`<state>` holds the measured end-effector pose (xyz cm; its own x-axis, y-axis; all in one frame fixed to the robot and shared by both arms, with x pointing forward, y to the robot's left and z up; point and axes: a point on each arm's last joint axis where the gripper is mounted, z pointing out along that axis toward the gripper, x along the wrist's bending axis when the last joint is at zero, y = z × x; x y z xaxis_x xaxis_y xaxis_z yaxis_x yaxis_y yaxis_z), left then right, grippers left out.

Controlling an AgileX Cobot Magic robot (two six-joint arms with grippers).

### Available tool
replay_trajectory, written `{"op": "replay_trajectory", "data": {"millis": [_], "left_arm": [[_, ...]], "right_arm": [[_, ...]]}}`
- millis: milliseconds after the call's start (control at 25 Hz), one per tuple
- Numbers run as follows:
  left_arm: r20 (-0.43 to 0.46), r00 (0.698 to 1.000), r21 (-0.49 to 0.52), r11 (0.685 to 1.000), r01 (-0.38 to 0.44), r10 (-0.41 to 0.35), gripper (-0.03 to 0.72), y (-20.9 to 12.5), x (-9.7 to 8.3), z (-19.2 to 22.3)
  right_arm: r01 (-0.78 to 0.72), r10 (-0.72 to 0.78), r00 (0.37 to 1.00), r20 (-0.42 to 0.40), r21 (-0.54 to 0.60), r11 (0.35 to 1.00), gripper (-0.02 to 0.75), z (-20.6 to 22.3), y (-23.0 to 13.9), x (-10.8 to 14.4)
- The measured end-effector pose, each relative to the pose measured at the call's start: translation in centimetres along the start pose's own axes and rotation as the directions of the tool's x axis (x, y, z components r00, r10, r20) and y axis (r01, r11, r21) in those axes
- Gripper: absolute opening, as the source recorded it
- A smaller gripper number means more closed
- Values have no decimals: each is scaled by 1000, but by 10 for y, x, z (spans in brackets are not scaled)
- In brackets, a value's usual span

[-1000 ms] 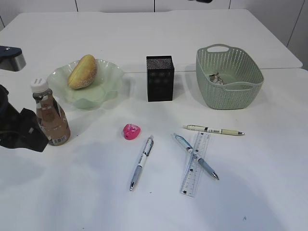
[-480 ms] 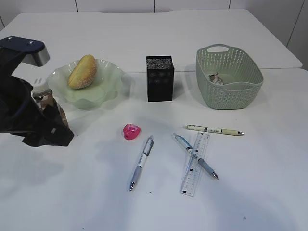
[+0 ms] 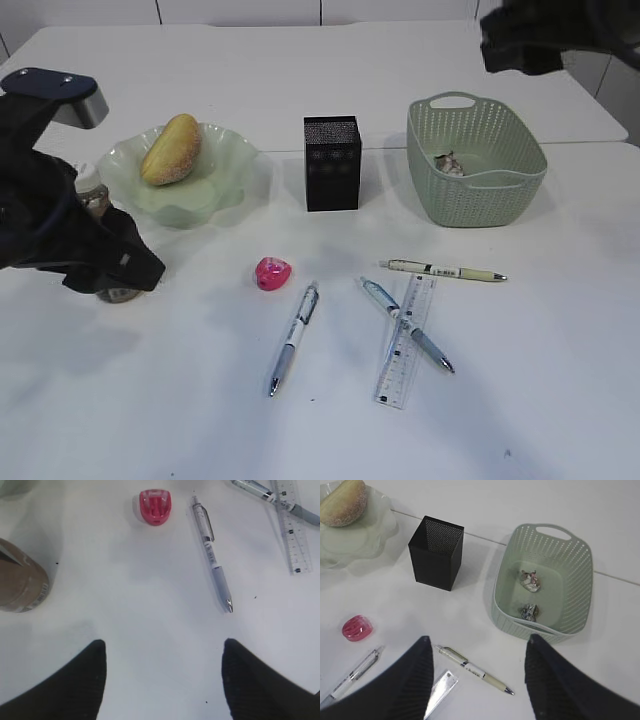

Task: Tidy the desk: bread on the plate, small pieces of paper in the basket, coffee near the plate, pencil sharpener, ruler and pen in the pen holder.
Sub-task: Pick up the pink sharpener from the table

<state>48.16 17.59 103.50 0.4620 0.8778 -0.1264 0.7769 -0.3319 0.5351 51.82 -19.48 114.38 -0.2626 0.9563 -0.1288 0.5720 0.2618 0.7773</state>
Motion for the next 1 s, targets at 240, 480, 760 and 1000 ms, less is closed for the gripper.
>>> {"op": "replay_trajectory", "data": {"millis": [240,480,760,1000], "left_arm": [[-1,1000,26,1000,13,-13,510,1,2,15],[0,1000,-6,1000,-7,7,510,25,3,23],[27,999,55,998,-32,31,510,59,-5,57],[27,1000,194,981,-21,16,510,79,-19,98]], "right_arm": [[-2,2,1000,-4,-12,1000,460,-21,-21,-4],[1,-1,1000,-5,-12,1000,460,-32,-36,-6],[12,-12,1000,-9,-5,1000,460,-40,-65,-7],[35,-35,999,7,-11,999,460,-45,-73,-9]]}}
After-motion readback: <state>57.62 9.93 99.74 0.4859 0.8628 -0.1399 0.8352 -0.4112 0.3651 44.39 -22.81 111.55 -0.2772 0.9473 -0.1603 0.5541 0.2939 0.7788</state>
